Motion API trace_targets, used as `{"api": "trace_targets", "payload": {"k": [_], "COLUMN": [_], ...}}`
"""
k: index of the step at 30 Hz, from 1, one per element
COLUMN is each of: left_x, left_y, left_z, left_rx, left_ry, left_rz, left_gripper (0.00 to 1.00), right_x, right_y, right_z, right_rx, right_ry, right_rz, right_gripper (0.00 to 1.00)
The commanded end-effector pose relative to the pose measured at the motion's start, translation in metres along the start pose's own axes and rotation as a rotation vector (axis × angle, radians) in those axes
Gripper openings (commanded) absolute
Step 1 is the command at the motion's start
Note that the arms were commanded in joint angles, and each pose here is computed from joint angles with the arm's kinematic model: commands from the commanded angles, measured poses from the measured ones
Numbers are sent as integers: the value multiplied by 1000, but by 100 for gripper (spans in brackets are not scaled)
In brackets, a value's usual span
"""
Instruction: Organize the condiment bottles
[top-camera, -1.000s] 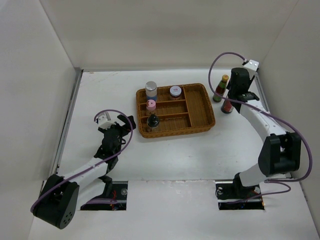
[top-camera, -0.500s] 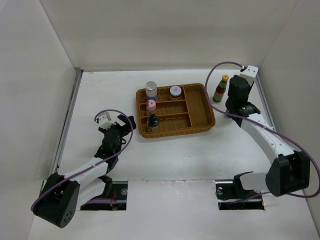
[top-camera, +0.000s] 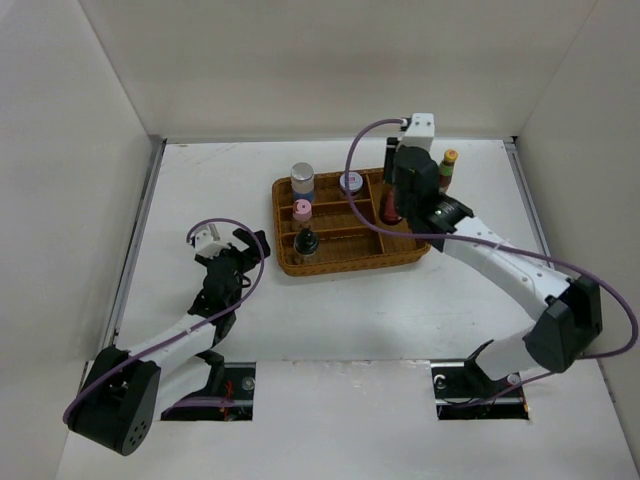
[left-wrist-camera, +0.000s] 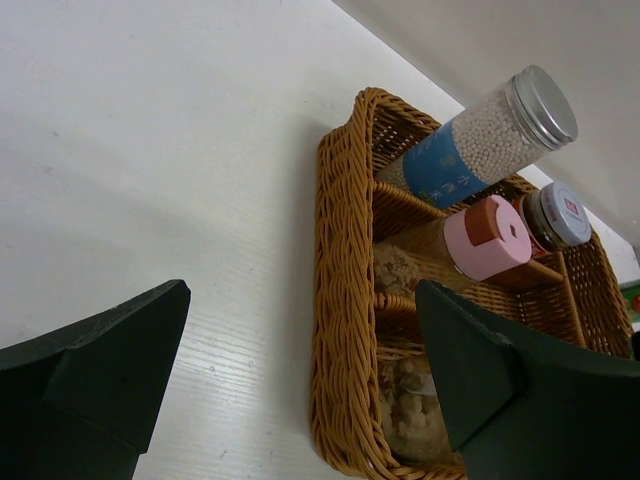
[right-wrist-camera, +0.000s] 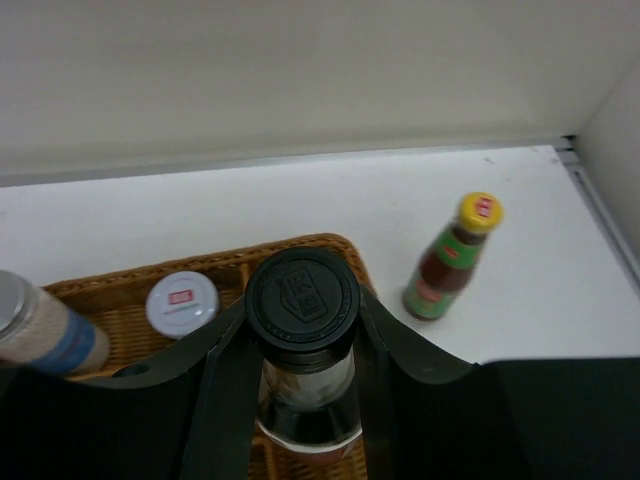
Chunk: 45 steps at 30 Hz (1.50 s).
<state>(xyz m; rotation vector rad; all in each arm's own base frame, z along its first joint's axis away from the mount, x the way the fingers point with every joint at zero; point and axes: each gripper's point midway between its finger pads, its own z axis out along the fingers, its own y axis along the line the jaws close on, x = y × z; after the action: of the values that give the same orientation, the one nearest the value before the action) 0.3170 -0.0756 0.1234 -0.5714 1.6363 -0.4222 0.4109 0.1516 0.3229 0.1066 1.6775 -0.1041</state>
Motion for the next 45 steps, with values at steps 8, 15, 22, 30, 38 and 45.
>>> {"api": "trace_targets", "payload": {"k": [8,15,22,30,38,45], "left_x": [-22,-23,-22,-22,-22,-22], "left_y": [-15,-15,-16,-17,-17,-17], "left_z": [3,2,3,2,3,3], "left_rx": [47,48,50,53,52,51], "left_ry": [-66,-67,-66,-63,-62,-63], "left_rz": [-45,-46,-46,-46,-45,-45], "left_gripper": [100,100,100,100,100,100], "right_x": [-69,-38,17,45,2,-27], "right_y": [95,125,125,116,87,-5], "right_z": [7,11,10,1,-19,-9], "right_rx": [-169,-203,-198,-204,-243,-136], "right_ry": [-157,-118,-41,-1,-62,-132], "right_rz": [158,144,145,184,253,334], "right_gripper": [25,25,27,49,79,83]}}
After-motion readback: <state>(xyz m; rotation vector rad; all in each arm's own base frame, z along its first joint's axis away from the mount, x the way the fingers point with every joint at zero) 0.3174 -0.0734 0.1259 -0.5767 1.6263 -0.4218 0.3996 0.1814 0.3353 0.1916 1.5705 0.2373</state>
